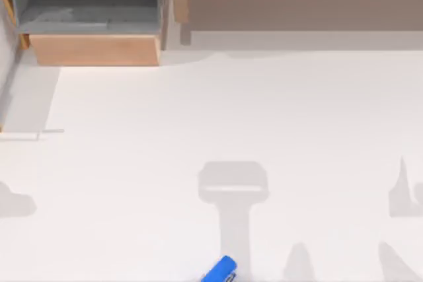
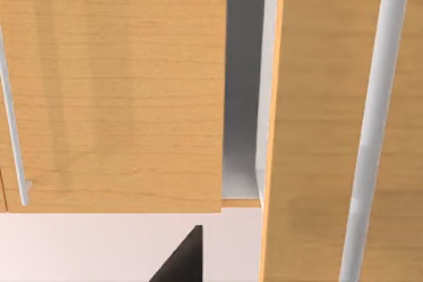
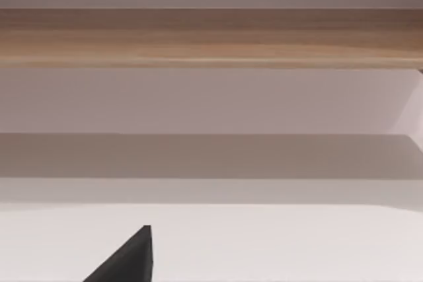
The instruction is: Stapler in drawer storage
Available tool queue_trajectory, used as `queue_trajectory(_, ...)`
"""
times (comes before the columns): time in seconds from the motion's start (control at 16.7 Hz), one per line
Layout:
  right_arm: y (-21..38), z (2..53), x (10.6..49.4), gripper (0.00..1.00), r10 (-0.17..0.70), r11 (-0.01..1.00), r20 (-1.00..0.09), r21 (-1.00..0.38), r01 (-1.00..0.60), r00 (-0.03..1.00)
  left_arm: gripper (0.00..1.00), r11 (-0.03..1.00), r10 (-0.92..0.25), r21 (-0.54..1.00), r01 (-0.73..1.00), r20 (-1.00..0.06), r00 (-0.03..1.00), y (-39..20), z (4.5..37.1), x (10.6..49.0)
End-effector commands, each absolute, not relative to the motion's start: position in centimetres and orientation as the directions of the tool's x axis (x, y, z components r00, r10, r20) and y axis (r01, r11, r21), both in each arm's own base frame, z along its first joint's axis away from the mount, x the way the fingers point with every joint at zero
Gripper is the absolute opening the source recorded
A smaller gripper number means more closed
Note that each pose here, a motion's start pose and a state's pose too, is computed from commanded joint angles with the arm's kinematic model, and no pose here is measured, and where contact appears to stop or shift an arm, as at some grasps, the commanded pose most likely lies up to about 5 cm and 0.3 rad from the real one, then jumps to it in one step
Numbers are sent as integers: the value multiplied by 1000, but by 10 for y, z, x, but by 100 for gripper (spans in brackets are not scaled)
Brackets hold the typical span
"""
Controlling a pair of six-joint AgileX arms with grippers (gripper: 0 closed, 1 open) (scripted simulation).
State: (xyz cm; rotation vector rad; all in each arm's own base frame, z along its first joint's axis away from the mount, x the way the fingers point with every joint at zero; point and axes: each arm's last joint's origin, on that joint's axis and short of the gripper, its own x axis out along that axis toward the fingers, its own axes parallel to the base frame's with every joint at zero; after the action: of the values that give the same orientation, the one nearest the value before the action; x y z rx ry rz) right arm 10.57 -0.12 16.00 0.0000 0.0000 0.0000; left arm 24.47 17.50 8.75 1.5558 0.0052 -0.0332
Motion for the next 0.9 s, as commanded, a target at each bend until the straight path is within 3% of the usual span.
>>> queue_trajectory(0.9,-1,160,106,100,0,1000,0,0,0,1000,100,14,-19,1000,24,-24,1000,175,88,229)
